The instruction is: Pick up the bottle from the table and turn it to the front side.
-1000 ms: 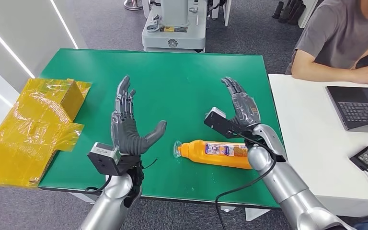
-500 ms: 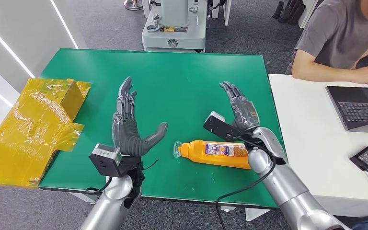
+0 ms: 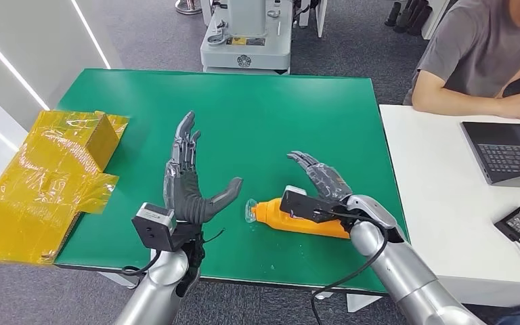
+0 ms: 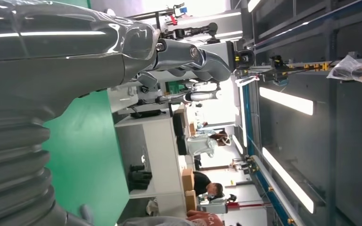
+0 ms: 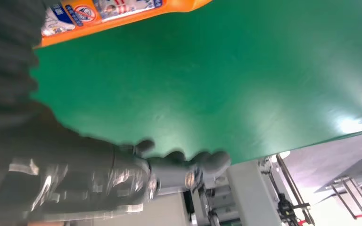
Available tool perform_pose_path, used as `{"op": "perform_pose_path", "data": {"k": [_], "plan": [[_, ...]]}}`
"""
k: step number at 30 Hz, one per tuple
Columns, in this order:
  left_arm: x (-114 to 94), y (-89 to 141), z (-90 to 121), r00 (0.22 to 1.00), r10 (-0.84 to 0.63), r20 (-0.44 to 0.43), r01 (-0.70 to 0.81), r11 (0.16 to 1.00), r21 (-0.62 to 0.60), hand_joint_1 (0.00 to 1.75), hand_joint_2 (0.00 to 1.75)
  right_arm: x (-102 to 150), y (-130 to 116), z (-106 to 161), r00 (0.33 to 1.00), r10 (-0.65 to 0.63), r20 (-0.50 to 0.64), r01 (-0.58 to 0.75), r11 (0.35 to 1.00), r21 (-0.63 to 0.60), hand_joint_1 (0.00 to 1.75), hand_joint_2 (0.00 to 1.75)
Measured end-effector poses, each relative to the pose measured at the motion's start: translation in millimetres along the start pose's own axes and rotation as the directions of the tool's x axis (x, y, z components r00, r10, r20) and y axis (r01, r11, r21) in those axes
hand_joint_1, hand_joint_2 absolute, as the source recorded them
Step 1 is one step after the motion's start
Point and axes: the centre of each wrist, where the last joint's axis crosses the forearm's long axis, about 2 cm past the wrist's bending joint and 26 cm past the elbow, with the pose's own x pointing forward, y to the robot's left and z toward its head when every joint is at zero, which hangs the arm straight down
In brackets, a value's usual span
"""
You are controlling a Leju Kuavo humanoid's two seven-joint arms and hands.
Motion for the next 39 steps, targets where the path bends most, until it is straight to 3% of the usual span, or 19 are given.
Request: {"op": "perform_pose_path", "data": {"k": [6,13,29,39], "plan": [[1,-2,-1,1.0,0.011,-0.016,-0.012,1.0,-0.014,0.0,1.75,-14,5,11,0.997,0.027,-0.067,-0.016,0.987,0.161,0.0,1.75],[2,-4,-2,0.999,0.019,-0.028,-0.02,0.999,-0.025,0.0,1.75,-36,10,31,0.987,0.075,-0.14,-0.037,0.965,0.26,0.0,1.75],[3,-4,-3,0.999,0.022,-0.036,-0.023,0.999,-0.04,0.0,1.75,-63,-1,60,0.963,0.148,-0.226,-0.078,0.953,0.291,0.0,1.75],[5,-4,-4,0.999,0.02,-0.027,-0.021,0.999,-0.037,0.0,1.75,-68,-5,64,0.949,0.188,-0.252,-0.108,0.948,0.3,0.0,1.75]]}}
